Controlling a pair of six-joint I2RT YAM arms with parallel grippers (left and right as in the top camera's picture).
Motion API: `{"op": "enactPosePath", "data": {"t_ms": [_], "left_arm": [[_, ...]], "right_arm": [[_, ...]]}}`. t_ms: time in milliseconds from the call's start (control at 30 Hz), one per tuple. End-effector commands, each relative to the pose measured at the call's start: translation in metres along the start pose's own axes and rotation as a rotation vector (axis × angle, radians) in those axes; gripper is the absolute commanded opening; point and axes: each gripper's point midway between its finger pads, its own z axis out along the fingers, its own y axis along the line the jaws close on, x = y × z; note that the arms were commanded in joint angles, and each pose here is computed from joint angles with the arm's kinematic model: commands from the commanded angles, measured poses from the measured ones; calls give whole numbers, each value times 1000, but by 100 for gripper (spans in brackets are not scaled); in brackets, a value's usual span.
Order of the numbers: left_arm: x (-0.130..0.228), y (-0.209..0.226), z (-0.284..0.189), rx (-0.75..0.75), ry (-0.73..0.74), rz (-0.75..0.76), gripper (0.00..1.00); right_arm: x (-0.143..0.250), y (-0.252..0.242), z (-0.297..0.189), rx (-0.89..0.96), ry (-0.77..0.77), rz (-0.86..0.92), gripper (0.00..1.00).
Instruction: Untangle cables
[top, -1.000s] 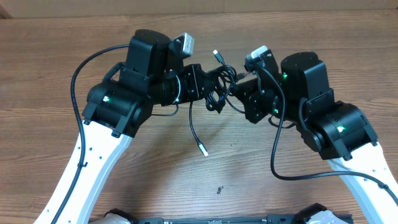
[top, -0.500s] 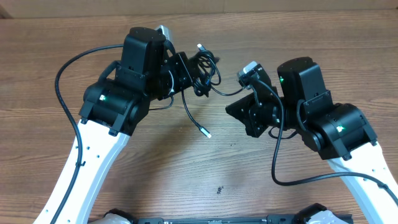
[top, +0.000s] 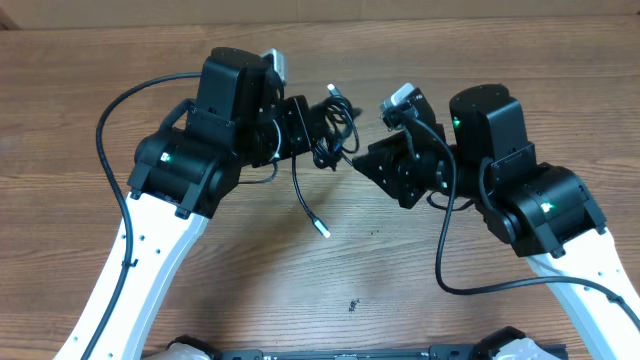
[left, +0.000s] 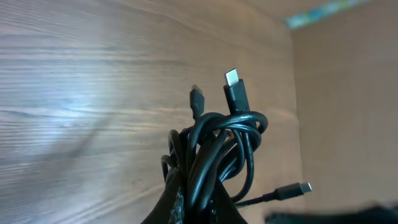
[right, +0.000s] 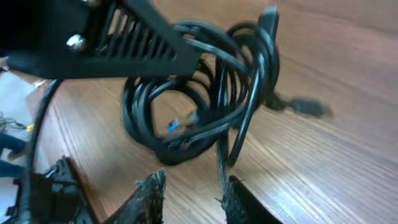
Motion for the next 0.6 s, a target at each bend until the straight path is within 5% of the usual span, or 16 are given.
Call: {"op": "enactPosePath", "data": {"t_ms": [0, 167, 433, 567], "left_arm": [[16, -39, -19, 193, 82, 105, 4], [19, -48, -20, 239, 100, 115, 4], [23, -52, -22, 264, 117, 122, 4], [15, -45, -20, 224, 81, 99, 4]], "right_arm": [[-3, -4, 1, 31, -10, -12, 33], [-2, -6, 5, 31, 1, -7, 33], [3, -11, 14, 30, 30, 8, 4], [9, -7, 14, 12, 54, 20, 4]]}}
